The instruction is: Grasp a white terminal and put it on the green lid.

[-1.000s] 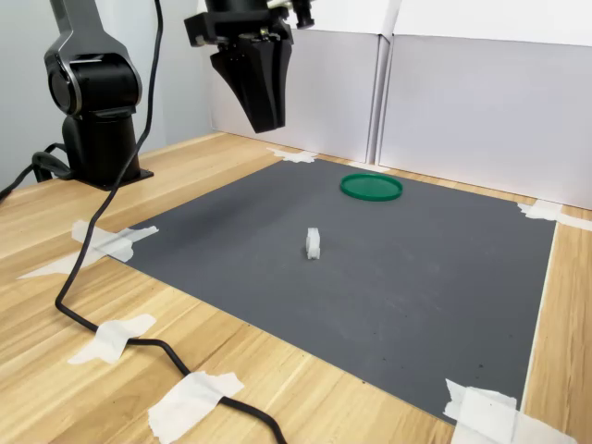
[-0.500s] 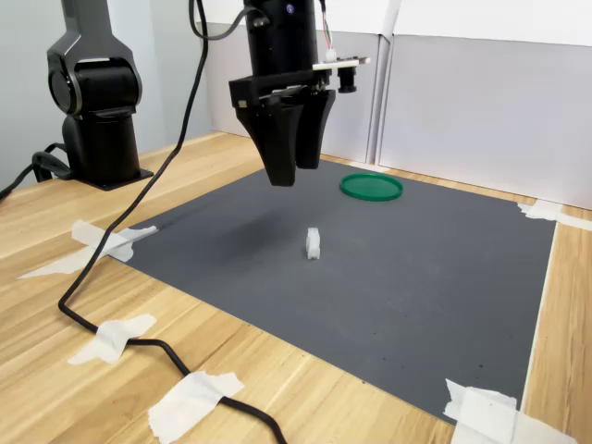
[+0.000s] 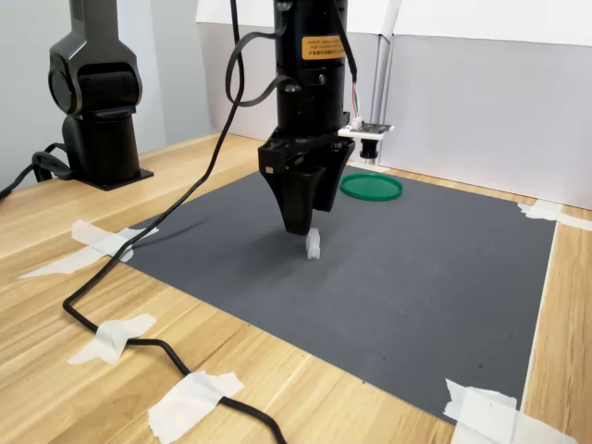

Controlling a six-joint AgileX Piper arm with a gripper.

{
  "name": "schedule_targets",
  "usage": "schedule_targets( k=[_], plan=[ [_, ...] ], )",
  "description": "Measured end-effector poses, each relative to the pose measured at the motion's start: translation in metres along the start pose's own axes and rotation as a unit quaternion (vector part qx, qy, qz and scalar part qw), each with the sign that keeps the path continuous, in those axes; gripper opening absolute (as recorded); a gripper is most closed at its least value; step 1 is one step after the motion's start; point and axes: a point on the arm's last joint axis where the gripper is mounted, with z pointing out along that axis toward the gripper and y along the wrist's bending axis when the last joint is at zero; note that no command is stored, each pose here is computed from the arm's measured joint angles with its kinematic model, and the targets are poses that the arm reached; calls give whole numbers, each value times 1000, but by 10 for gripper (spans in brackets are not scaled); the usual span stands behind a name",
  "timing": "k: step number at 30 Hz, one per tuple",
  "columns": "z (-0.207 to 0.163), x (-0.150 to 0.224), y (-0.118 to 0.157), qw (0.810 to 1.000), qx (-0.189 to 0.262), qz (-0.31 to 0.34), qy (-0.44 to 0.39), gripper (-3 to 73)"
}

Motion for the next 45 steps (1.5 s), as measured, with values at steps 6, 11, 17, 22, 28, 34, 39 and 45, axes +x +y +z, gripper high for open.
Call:
schedule_targets(
  k=[6,11,17,22,28,34,39,45],
  plan=[
    [0,-1,0,1000,0,1,-2,607],
    [1,-1,0,1000,-1,1,-2,607],
    [1,-2,16,1000,-4,-21,2,607],
    [1,-2,26,999,-5,-37,9,607],
    [1,-2,22,999,15,-47,13,607],
    [2,-2,21,999,17,-41,13,607],
    [15,-2,20,998,18,-44,29,607],
    [25,-4,20,998,17,-45,33,607]
  ],
)
